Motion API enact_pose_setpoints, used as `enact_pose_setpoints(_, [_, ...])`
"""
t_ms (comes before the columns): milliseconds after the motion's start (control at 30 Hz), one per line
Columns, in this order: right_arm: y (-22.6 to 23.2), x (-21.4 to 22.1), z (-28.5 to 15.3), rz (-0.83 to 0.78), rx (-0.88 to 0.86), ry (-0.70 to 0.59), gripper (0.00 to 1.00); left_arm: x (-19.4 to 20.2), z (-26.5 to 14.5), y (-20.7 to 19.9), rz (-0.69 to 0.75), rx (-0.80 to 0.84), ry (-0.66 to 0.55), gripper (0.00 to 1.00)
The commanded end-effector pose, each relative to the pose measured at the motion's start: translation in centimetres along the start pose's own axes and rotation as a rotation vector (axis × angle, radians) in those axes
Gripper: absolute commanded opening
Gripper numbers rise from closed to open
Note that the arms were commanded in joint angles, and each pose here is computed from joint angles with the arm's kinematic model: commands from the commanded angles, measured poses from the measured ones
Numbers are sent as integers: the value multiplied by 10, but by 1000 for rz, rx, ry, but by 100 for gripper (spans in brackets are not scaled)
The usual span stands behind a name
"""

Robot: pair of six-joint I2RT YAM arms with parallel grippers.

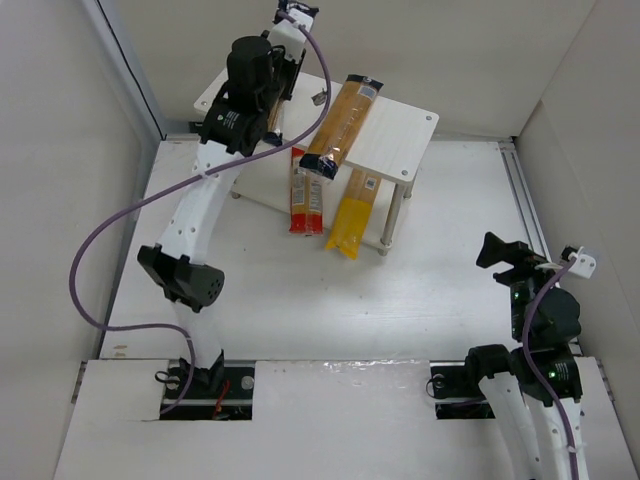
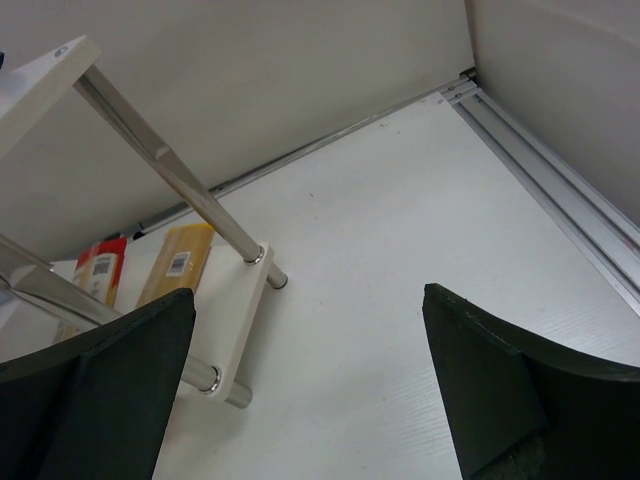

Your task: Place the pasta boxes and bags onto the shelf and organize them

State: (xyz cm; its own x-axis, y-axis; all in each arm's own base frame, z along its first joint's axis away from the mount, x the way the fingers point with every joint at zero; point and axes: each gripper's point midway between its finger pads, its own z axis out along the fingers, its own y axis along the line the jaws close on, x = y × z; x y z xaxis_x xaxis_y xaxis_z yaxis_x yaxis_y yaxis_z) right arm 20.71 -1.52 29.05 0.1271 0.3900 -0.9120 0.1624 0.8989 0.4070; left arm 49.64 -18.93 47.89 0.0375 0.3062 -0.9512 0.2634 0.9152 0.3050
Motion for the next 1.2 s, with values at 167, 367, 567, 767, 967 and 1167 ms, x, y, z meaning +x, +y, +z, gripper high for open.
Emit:
enact_pose_setpoints(167, [9,-11,1,3,-39,-41,100,-49,9,40,-79,-174,-194,76])
enact_pose_setpoints(367, [12,-12,1,-4,-59,-42,100,-63,-16,53,-139,-213,-224,100])
enact_pose_setpoints(567, [18,-11,3,-20,-93,-39,100,-75,-78,63,-300,-228,-252,100])
enact_pose_setpoints(767, [28,8,14,-63,-134,52,100,-29,-155,38,-468,-158,-224,100])
enact_pose_setpoints(967, [33,14,17,-78,-158,86,100,53,-200,-12,-607,8,-119,100])
enact_pose_setpoints(1167, [35,11,14,-72,-176,69,100,146,-217,-61,-706,28,107,100])
